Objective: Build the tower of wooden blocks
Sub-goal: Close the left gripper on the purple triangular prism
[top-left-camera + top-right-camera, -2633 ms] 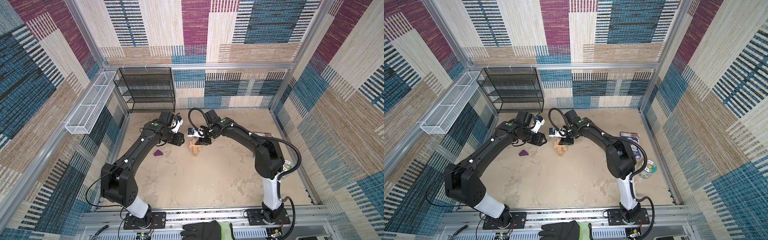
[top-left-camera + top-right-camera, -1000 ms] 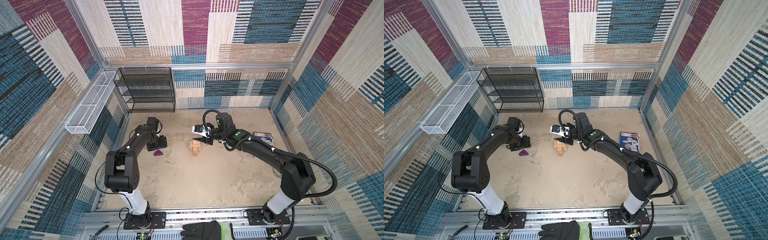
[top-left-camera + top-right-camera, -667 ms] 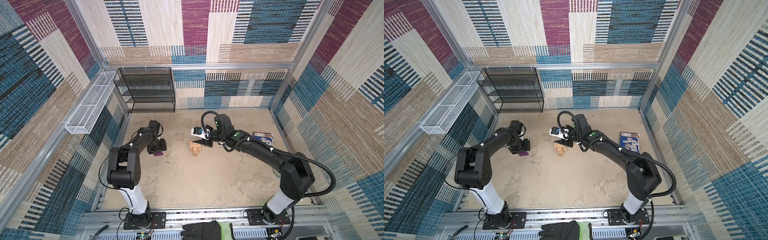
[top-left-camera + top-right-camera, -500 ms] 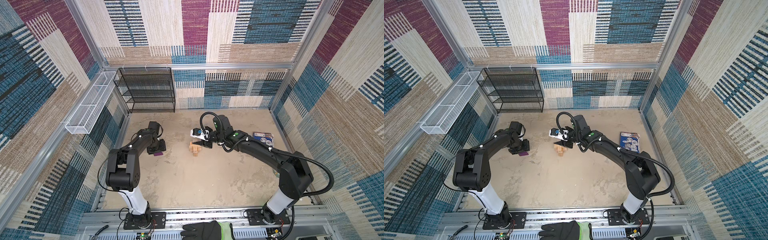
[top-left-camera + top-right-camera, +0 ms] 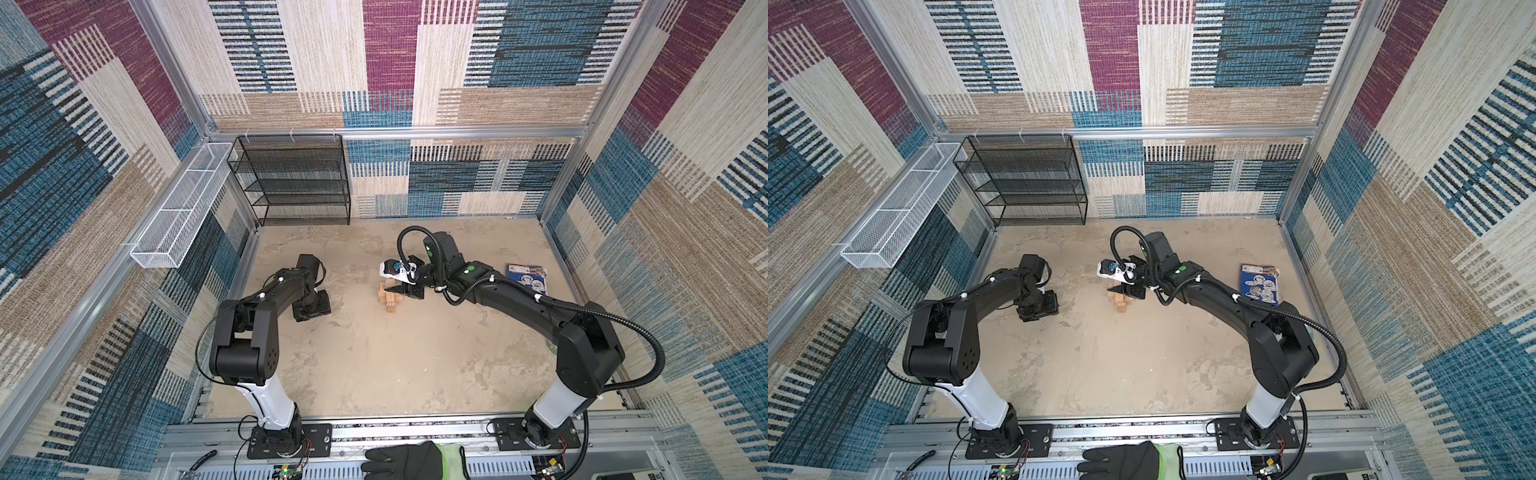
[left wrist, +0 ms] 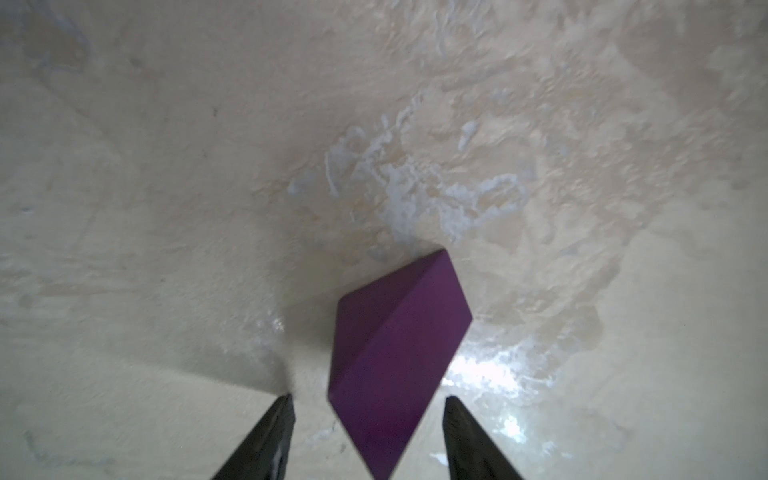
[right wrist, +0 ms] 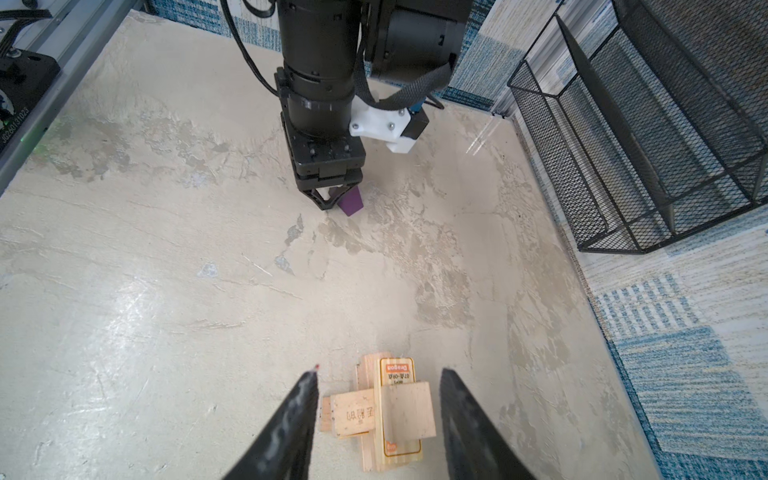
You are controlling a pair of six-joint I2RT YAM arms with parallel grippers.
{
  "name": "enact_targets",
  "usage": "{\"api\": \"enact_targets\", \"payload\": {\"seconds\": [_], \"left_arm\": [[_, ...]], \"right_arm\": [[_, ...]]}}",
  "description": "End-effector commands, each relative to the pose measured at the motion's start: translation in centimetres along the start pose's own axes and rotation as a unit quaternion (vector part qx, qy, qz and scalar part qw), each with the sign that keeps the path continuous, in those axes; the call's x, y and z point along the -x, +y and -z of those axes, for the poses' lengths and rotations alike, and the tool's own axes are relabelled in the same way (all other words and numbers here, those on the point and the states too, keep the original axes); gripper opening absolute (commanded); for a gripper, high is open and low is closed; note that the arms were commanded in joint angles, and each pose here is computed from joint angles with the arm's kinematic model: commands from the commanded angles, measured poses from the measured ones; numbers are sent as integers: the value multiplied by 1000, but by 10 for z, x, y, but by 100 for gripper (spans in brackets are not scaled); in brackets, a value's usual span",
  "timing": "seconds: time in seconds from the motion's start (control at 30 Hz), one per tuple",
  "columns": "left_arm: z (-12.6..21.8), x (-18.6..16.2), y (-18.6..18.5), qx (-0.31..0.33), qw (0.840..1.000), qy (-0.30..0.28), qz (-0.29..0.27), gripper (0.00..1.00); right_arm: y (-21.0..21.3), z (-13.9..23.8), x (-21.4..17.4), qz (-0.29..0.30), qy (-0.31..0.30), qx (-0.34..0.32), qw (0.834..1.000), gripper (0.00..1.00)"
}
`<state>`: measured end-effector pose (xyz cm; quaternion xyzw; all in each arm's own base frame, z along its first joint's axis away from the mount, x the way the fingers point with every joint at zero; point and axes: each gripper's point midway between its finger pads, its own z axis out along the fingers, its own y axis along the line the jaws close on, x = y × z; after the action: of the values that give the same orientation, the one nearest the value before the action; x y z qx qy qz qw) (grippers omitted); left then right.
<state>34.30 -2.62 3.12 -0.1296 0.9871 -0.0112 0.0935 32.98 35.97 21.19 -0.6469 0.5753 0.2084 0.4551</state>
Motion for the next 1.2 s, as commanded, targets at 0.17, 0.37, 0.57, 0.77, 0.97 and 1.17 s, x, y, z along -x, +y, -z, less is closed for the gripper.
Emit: {"api": "enact_targets", "payload": {"seconds": [0.17,0.37,0.57,0.77,0.97,1.17], "left_arm": [[14,21,-8,-11,1000,-24,-4,62],[10,32,-12,-12,1000,-23,-13,62],[0,27,-18,-25,1000,-3,-13,60],[-3,26,-19,-26,1000,0,-15,56],[-1,25,-21,-32,999,0,-16,48],[3,24,-25,-37,999,-4,-22,43]], "right_arm": [[1,-1,4,8,-3,4,1000,50],[3,-3,5,8,0,11,1000,50],[6,-4,2,9,4,16,1000,50],[7,-7,3,8,4,21,1000,50],[9,-9,1,8,7,23,1000,50],[11,-9,-1,6,11,25,1000,49]]}}
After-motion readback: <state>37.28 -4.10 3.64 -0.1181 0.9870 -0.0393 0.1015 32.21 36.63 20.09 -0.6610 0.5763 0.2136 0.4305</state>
